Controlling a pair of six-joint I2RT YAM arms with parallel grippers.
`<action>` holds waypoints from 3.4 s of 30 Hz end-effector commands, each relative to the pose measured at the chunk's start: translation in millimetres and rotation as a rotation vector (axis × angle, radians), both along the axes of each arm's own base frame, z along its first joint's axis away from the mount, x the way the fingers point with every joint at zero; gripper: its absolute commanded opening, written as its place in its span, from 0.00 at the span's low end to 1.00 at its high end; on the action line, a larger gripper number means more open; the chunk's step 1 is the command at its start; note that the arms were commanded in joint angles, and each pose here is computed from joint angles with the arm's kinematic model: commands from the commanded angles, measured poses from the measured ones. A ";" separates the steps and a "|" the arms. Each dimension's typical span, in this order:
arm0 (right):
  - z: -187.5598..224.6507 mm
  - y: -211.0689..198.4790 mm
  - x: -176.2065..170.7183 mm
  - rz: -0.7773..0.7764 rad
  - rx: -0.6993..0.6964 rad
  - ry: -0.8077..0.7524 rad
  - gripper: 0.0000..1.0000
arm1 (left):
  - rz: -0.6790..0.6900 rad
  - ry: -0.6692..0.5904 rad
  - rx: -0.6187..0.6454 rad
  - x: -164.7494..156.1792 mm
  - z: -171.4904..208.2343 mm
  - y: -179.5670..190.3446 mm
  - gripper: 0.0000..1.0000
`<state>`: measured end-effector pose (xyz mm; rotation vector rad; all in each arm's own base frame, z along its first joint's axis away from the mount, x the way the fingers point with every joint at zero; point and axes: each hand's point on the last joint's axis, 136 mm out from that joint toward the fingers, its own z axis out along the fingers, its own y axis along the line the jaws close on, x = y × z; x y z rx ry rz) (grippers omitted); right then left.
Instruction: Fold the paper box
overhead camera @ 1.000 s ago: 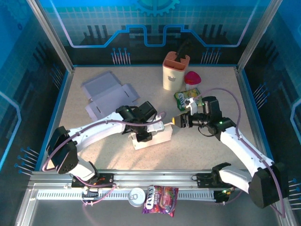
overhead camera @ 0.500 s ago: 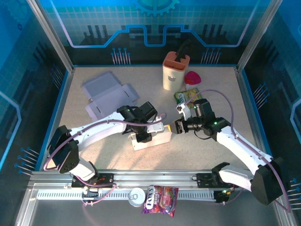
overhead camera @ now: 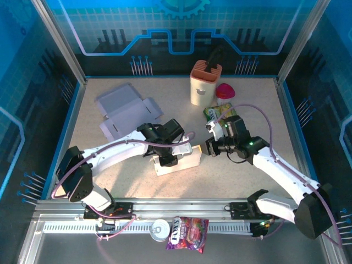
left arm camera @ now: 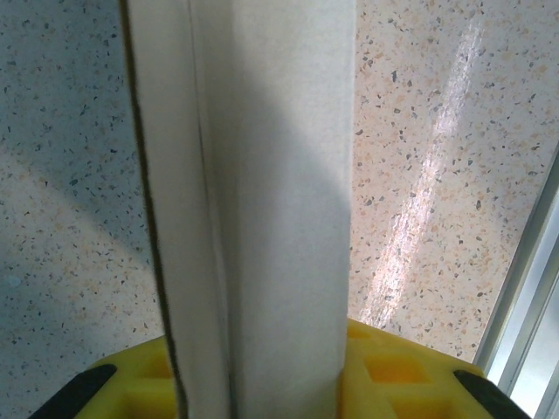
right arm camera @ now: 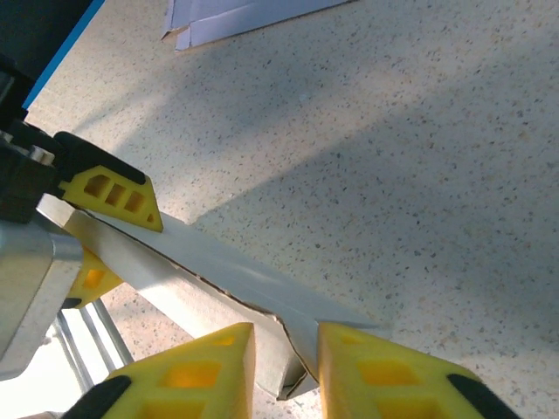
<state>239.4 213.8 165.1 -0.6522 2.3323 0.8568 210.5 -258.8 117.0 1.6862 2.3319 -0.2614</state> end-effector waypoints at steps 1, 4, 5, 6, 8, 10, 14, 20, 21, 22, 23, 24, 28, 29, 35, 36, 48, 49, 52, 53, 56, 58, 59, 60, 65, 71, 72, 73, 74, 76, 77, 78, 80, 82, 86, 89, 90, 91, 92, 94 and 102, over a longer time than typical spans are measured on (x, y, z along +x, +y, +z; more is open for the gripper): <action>6.5 1.9 2.7 0.004 -0.024 -0.024 0.19 | -0.018 0.015 -0.012 0.5 3.5 -4.3 0.28; 5.2 2.1 1.5 0.006 -0.039 -0.024 0.19 | -0.017 0.015 -0.013 0.7 4.1 -4.1 0.28; 3.3 0.9 1.5 0.002 -0.051 -0.024 0.20 | -0.017 0.013 -0.012 0.8 4.0 -4.1 0.28; 2.6 0.5 0.9 0.002 -0.057 -0.025 0.21 | -0.018 0.013 -0.012 0.9 4.3 -4.1 0.28; 1.2 -1.0 0.8 -0.001 -0.070 -0.029 0.22 | -0.020 0.013 -0.011 0.7 4.3 -4.3 0.28; -0.8 -0.5 0.0 0.003 -0.079 -0.026 0.23 | -0.019 0.014 -0.007 0.9 3.6 -3.4 0.28; -5.0 0.3 -0.6 0.004 -0.099 -0.021 0.23 | -0.016 0.013 -0.007 1.3 2.8 -3.6 0.28; -5.3 0.7 0.7 -0.007 -0.104 -0.026 0.19 | -0.018 0.014 -0.010 0.9 3.4 -3.9 0.28; -5.5 0.7 0.6 -0.008 -0.106 -0.026 0.19 | -0.018 0.014 -0.009 0.9 3.3 -3.8 0.28; -5.1 0.7 1.1 -0.010 -0.109 -0.031 0.18 | -0.018 0.014 -0.009 0.7 3.4 -3.8 0.28; -4.5 0.9 0.9 -0.009 -0.110 -0.034 0.16 | -0.018 0.015 -0.010 1.1 3.5 -4.3 0.28; -3.9 0.7 1.2 -0.012 -0.111 -0.035 0.15 | -0.018 0.015 -0.010 1.1 3.3 -4.3 0.28; -5.5 0.2 1.1 -0.015 -0.132 -0.041 0.10 | -0.016 0.013 -0.012 2.2 4.0 -5.4 0.28; -6.4 -0.4 1.2 -0.019 -0.141 -0.044 0.08 | -0.015 0.013 -0.011 2.2 3.8 -5.4 0.28; -5.0 -3.7 2.3 -0.047 -0.190 -0.075 0.01 | -0.009 0.010 -0.012 3.4 4.2 -6.0 0.28; -4.8 -4.4 2.7 -0.055 -0.201 -0.078 0.00 | -0.007 0.009 -0.014 3.8 4.6 -6.0 0.28; -18.1 -2.8 3.1 -0.231 -0.239 -0.066 0.00 | 0.038 -0.017 -0.032 13.9 1.6 -11.4 0.31; -18.3 -1.1 2.8 -0.244 -0.231 -0.071 0.00 | 0.042 -0.021 -0.035 14.8 1.7 -11.8 0.31; -17.9 2.6 1.4 -0.265 -0.211 -0.102 0.00 | 0.047 -0.032 -0.040 16.9 1.2 -12.2 0.31; -18.5 2.4 1.7 -0.272 -0.213 -0.111 0.00 | 0.048 -0.032 -0.040 17.3 1.2 -11.9 0.31; -19.4 3.4 0.1 -0.274 -0.222 -0.142 0.00 | 0.049 -0.033 -0.041 18.2 0.8 -11.2 0.32; -21.5 2.8 -0.5 -0.274 -0.235 -0.166 0.00 | 0.055 -0.035 -0.044 19.7 0.2 -9.7 0.32; -23.3 2.3 -0.7 -0.272 -0.242 -0.176 0.00 | 0.059 -0.034 -0.048 20.4 1.0 -9.3 0.33; -25.3 1.0 -0.7 -0.276 -0.253 -0.186 0.00 | 0.061 -0.035 -0.053 20.6 1.5 -9.0 0.34; -30.2 -3.2 -4.1 -0.293 -0.266 -0.213 0.00 | 0.097 -0.058 -0.089 24.0 11.6 -7.8 0.43; -27.0 0.1 -5.9 -0.304 -0.268 -0.239 0.00 | 0.148 -0.069 -0.128 22.2 18.8 -5.5 0.50; -25.3 1.6 -6.2 -0.306 -0.268 -0.245 0.00 | 0.160 -0.075 -0.130 22.4 19.0 -4.0 0.51; -23.8 2.7 -6.4 -0.306 -0.269 -0.250 0.00 | 0.169 -0.083 -0.135 22.7 20.8 -3.3 0.52; -21.9 3.9 -6.6 -0.306 -0.270 -0.258 0.00 | 0.186 -0.092 -0.141 23.5 22.4 -1.5 0.53; -20.5 5.9 -7.2 -0.306 -0.271 -0.261 0.00 | 0.210 -0.112 -0.169 22.9 29.3 0.8 0.55; -20.8 6.1 -7.3 -0.308 -0.274 -0.260 0.00 | 0.227 -0.124 -0.186 23.4 32.6 2.0 0.56; -21.4 6.3 -7.1 -0.311 -0.277 -0.261 0.00 | 0.247 -0.134 -0.205 24.0 37.0 2.5 0.57; -22.3 7.7 -7.4 -0.312 -0.278 -0.258 0.00 | 0.290 -0.153 -0.237 25.1 47.5 4.6 0.65; -22.2 9.4 -8.3 -0.309 -0.276 -0.261 0.00 | 0.367 -0.182 -0.255 28.5 58.5 12.3 0.66; -19.9 13.0 -9.4 -0.306 -0.279 -0.265 0.00 | 0.586 -0.221 -0.269 29.1 76.8 40.7 0.58; -17.7 14.8 -10.1 -0.302 -0.276 -0.272 0.00 | 0.759 -0.227 -0.224 21.7 79.6 71.8 0.52; -17.2 15.7 -10.2 -0.301 -0.273 -0.272 0.00 | 0.789 -0.215 -0.205 16.6 77.8 79.3 0.51; -17.4 16.0 -10.4 -0.300 -0.274 -0.269 0.00 | 0.808 -0.198 -0.191 11.9 75.1 83.3 0.51; -17.4 16.7 -10.5 -0.298 -0.275 -0.269 0.00 | 0.820 -0.176 -0.173 6.4 70.9 87.3 0.51; -17.9 17.2 -10.5 -0.298 -0.277 -0.267 0.00 | 0.841 -0.151 -0.126 -1.2 63.2 95.8 0.50; -18.4 17.5 -11.3 -0.299 -0.283 -0.260 0.00 | 0.883 -0.125 -0.062 -9.3 51.8 107.5 0.53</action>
